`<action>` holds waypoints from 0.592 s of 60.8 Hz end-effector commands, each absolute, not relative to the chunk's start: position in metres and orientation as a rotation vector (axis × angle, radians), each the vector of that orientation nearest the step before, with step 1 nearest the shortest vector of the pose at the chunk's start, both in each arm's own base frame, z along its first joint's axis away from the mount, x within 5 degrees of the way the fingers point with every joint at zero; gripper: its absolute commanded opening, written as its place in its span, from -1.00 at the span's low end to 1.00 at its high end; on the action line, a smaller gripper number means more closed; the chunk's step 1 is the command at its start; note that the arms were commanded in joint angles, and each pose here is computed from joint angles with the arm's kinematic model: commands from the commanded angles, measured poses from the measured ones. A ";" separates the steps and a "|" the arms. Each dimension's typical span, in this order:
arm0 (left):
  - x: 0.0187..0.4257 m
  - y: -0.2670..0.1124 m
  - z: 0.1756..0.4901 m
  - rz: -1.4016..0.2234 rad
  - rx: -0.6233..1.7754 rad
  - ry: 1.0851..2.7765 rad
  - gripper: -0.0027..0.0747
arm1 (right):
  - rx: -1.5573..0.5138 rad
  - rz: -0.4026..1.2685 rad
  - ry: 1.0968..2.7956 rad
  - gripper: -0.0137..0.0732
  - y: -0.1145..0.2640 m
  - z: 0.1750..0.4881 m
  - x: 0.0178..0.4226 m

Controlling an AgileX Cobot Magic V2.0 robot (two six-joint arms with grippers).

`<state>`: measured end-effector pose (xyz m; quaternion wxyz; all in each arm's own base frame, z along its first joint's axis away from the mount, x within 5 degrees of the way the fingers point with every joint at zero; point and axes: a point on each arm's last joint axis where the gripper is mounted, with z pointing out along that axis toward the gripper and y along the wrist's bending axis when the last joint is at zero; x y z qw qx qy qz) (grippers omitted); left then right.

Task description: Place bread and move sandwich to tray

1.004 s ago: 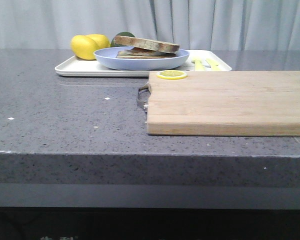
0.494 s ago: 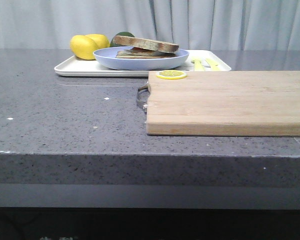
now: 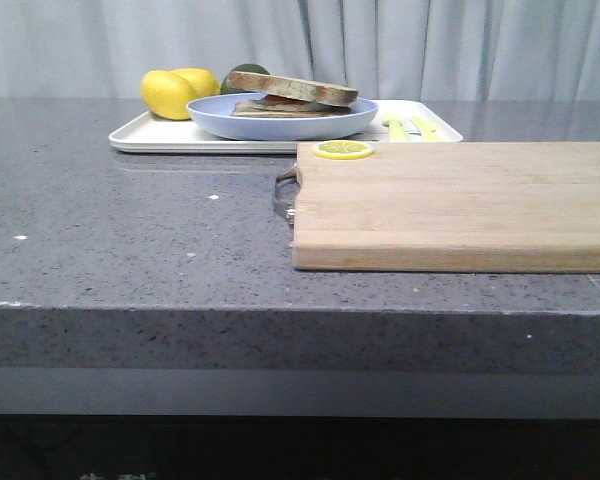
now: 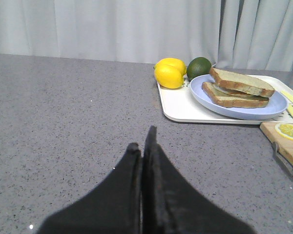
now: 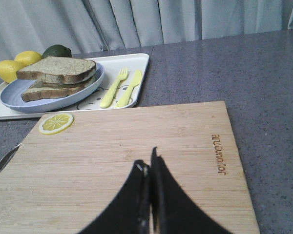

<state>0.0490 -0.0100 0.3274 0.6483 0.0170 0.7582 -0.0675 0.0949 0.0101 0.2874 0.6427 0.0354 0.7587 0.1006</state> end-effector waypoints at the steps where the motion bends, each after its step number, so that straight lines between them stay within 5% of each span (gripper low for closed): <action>1: 0.049 -0.009 0.335 -0.162 0.014 1.626 -0.98 | 0.093 0.219 1.627 -0.84 0.008 0.303 0.096; 20: 0.032 -0.006 0.283 -0.130 0.005 1.506 -0.98 | 0.093 0.219 1.627 -0.84 0.008 0.303 0.096; 36: 0.043 -0.005 0.243 -0.126 -0.009 1.561 -0.98 | 0.092 0.218 1.630 -0.84 0.008 0.303 0.096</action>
